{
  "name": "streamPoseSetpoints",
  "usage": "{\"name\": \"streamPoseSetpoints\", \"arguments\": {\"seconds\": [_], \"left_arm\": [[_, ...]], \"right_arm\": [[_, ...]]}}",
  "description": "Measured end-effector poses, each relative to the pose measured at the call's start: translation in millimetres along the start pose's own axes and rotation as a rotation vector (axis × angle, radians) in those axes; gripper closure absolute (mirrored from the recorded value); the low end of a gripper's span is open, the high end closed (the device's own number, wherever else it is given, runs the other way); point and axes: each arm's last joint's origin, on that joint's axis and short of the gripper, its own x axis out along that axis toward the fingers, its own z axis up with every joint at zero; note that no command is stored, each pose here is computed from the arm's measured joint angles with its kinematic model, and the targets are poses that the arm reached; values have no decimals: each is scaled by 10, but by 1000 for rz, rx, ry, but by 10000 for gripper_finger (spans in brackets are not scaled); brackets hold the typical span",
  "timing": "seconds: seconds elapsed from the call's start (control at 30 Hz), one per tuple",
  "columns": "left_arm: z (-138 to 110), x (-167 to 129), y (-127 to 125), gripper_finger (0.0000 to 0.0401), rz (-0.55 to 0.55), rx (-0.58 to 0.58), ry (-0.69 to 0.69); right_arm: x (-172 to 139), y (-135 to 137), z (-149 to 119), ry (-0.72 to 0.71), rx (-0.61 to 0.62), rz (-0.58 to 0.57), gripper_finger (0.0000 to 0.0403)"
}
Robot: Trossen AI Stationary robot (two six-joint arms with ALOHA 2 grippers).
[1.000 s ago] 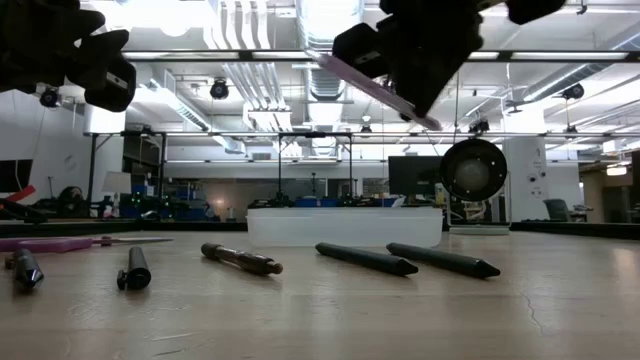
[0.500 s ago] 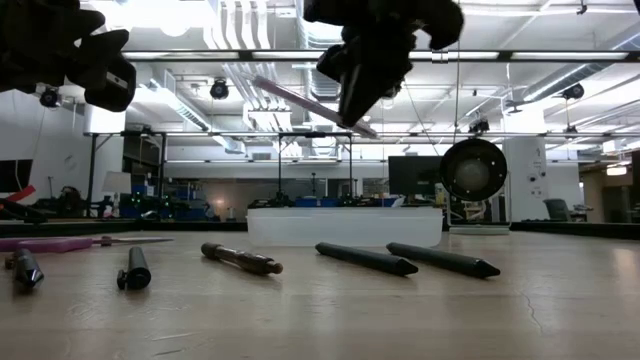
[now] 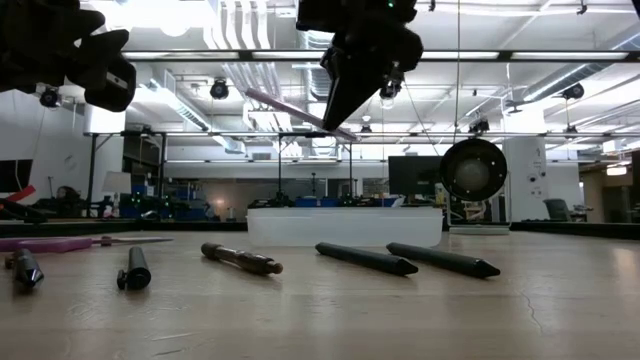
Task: Pick & place school supplies into a supply box
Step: Put the purple pen into the white and black supply box
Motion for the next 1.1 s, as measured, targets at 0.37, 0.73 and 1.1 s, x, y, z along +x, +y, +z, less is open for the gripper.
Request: {"name": "streamPoseSetpoints", "arguments": {"seconds": [0.37,0.73,1.1], "left_arm": [[-1,0,1,305,0,0,1],[1,0,0,305,0,0,0],[0,0,0,305,0,0,0]], "right_arm": [[349,78,-46,55,12,-1,376],[522,-143,-159,95,86,-6,376],[546,-292,-251,149,59,2,376]]}}
